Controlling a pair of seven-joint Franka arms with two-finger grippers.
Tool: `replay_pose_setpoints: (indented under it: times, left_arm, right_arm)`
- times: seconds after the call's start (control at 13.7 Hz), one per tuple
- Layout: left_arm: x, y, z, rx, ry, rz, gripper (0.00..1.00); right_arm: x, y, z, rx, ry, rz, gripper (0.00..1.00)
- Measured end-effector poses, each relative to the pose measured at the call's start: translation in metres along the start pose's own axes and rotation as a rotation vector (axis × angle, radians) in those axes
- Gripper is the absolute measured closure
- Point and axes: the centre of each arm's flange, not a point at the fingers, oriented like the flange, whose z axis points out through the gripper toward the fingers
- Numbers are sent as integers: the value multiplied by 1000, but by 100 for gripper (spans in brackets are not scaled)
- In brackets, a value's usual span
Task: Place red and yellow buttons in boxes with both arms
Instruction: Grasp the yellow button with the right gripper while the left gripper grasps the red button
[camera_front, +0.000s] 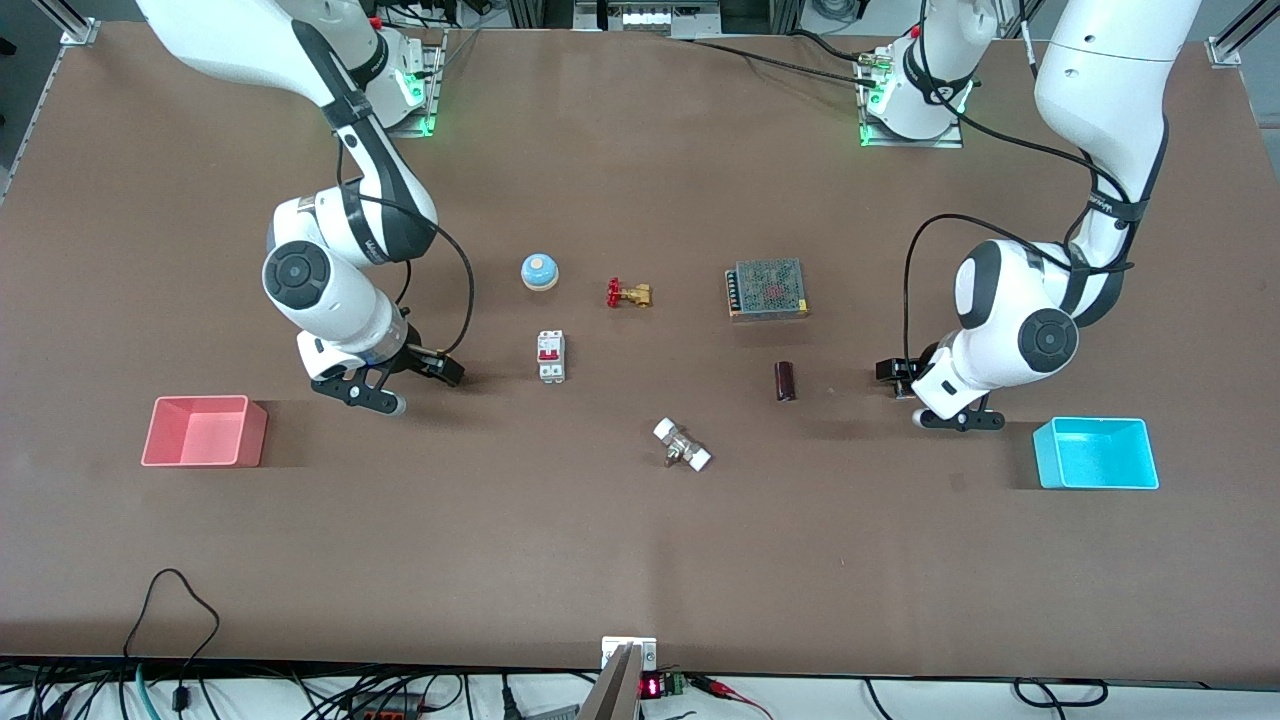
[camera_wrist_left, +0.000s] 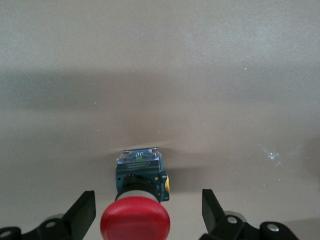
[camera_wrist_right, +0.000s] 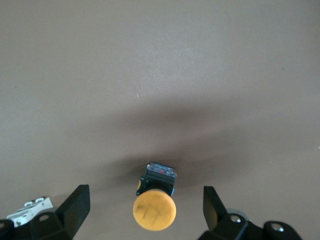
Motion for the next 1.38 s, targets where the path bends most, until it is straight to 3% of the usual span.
replay_pose_setpoints:
  times: [0.07,0.36,0.58,0.8,1.09,1.31,1.38]
  left_arm:
    - [0,0,0,0,3,3,13]
    - [3,-1,-3,-1,22,4,57]
    - [7,-4,-19,-3,60,0,57]
    - [12,-24,-76,-10,124,-30,57]
    - [19,-114,-161,49,162,-64,57]
    - [25,-169,-178,82,185,-80,57]
    - [30,-185,-174,83,185,-70,57]
  right_arm:
    - [0,0,4,-3,-5,18,0]
    - [-3,0,16,-12,-20,51,0]
    - [-12,-10,23,-12,-36,43,0]
    - [-15,-12,29,-17,-45,41,0]
    - [-15,-11,33,-20,-49,42,0]
    - [-15,-11,35,-20,-49,42,5]
    - [-15,-11,36,-21,-49,42,11]
